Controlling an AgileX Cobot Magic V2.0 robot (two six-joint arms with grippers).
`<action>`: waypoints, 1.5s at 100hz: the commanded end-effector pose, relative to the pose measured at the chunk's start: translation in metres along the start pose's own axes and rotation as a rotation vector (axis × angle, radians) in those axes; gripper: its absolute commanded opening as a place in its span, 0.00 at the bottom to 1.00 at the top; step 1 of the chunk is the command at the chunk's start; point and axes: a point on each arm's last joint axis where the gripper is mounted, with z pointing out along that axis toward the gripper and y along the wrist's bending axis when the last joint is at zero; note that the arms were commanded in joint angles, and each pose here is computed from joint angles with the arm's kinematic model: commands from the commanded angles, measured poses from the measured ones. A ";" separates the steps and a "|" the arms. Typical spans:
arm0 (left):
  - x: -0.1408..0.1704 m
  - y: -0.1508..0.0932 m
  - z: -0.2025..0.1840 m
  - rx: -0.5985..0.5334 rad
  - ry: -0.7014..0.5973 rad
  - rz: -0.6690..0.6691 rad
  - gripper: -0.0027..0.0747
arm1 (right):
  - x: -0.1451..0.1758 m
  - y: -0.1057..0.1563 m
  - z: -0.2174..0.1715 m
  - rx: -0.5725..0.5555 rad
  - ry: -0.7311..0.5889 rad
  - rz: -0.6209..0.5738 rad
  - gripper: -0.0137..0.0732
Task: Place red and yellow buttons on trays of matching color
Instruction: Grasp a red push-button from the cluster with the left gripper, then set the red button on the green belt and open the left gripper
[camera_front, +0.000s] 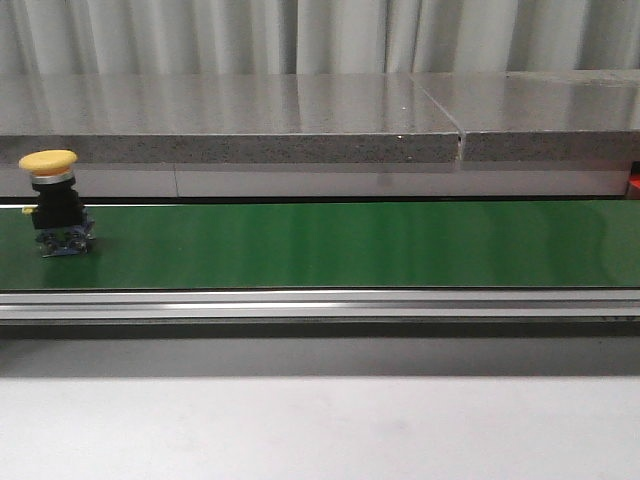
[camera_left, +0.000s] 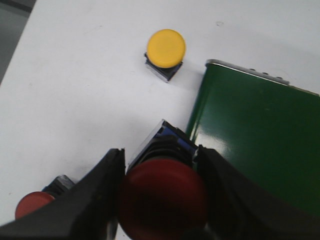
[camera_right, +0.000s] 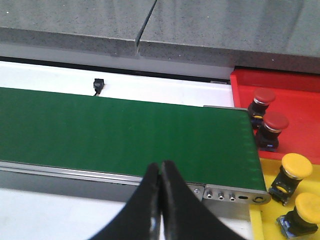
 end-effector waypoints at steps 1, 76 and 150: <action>-0.002 -0.014 -0.020 0.033 -0.081 0.034 0.12 | -0.013 0.000 -0.002 0.003 -0.086 -0.004 0.08; 0.007 -0.042 0.025 0.104 0.000 0.122 0.43 | -0.013 0.000 -0.002 0.003 -0.086 -0.004 0.08; 0.021 -0.087 -0.050 0.238 -0.354 0.329 0.51 | -0.013 0.000 -0.002 0.003 -0.086 -0.004 0.08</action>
